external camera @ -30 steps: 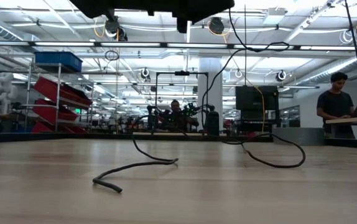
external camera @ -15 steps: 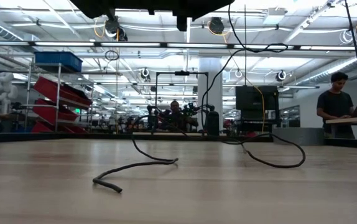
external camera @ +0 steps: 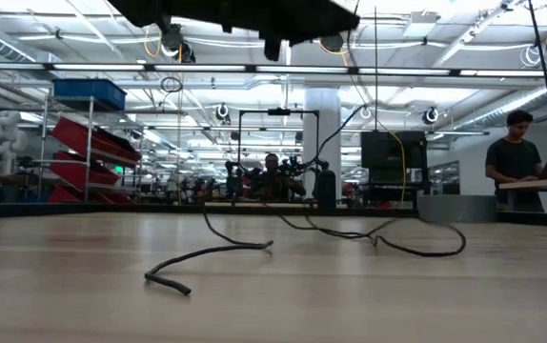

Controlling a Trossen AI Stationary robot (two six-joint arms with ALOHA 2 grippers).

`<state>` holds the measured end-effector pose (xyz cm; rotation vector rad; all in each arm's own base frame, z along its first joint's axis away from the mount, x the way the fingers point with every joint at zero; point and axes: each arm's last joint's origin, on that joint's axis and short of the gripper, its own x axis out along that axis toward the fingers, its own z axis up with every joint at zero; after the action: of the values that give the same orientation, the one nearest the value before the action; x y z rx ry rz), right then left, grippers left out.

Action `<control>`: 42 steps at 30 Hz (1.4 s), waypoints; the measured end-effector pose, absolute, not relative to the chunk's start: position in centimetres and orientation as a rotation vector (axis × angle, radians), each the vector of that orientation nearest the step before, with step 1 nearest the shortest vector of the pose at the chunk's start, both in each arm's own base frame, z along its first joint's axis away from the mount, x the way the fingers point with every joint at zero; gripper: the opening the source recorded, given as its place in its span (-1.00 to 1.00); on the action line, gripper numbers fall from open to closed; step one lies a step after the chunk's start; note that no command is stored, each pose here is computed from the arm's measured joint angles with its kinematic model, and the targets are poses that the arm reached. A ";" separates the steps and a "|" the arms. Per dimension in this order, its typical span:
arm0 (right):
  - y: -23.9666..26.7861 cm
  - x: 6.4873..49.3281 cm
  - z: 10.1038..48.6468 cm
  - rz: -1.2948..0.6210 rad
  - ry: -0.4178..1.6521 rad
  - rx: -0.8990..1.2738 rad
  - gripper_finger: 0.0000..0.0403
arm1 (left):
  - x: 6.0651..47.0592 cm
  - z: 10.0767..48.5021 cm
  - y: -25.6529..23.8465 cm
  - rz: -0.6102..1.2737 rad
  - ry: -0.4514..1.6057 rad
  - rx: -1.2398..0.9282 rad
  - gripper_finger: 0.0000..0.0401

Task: Coil cords
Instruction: Coil the black wire onto the spool

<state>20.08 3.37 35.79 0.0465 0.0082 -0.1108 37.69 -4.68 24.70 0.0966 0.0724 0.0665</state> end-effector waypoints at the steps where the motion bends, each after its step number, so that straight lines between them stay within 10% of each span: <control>1: 3.4 20.1 35.7 -0.101 0.019 0.049 -1.00 | 37.6 24.6 -4.6 0.075 0.098 0.102 -0.98; 42: 4.0 21.6 33.0 0.003 0.220 -0.037 -1.00 | 29.7 30.7 -5.8 0.101 0.322 0.098 -0.99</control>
<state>21.64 4.04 33.05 -0.0367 0.2201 0.0035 29.68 -5.83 30.73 0.0976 0.3225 0.1006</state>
